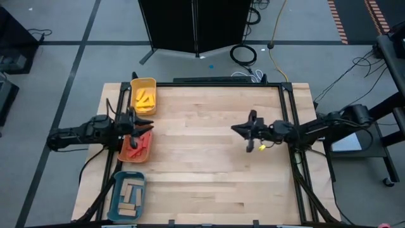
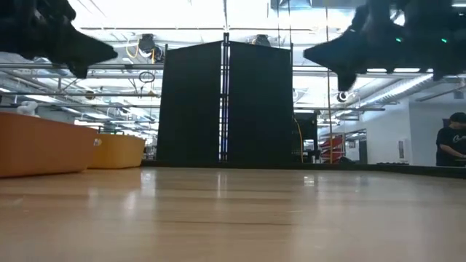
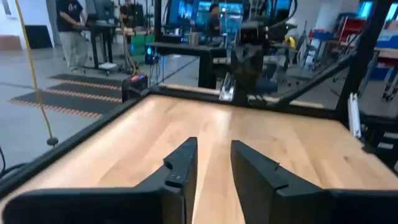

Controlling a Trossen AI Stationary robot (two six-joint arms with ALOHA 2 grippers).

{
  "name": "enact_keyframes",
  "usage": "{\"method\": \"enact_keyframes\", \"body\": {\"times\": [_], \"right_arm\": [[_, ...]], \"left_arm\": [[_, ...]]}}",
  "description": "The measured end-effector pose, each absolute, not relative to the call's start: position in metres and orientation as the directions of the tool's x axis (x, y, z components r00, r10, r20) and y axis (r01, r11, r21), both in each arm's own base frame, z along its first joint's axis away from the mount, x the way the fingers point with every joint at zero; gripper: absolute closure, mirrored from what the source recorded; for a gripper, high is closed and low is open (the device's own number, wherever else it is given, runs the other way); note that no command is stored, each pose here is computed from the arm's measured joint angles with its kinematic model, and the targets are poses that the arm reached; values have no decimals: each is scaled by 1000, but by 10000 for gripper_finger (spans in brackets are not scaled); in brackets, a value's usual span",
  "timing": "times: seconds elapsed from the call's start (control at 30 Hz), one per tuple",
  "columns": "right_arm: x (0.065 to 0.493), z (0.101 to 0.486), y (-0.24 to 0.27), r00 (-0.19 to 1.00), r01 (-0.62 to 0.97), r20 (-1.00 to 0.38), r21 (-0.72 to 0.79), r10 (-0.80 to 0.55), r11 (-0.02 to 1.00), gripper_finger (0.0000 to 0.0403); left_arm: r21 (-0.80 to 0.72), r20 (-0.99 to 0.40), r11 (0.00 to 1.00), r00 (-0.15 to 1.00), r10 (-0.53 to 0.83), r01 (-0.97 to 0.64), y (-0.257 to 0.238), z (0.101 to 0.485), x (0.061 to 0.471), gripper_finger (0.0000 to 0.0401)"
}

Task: Sort blocks
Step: Return to Home Position

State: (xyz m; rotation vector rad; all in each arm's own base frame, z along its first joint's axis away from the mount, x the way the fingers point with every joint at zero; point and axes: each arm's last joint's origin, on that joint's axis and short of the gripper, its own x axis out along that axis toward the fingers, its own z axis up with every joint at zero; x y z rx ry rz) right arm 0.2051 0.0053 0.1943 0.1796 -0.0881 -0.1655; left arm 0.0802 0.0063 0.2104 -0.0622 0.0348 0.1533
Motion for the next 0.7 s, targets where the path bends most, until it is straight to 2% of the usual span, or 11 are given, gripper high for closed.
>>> {"method": "enact_keyframes", "body": {"times": [0.2,0.37,0.7], "right_arm": [[178,173,3,974,142,132,278,-184,950,403],[168,160,3,979,137,103,322,-178,937,403],[165,152,0,983,159,47,290,-180,944,403]], "left_arm": [[-63,11,986,987,157,-156,7,188,90,323],[-66,38,986,987,157,-155,7,172,96,324],[-78,44,981,983,180,-176,8,170,97,325]]}}
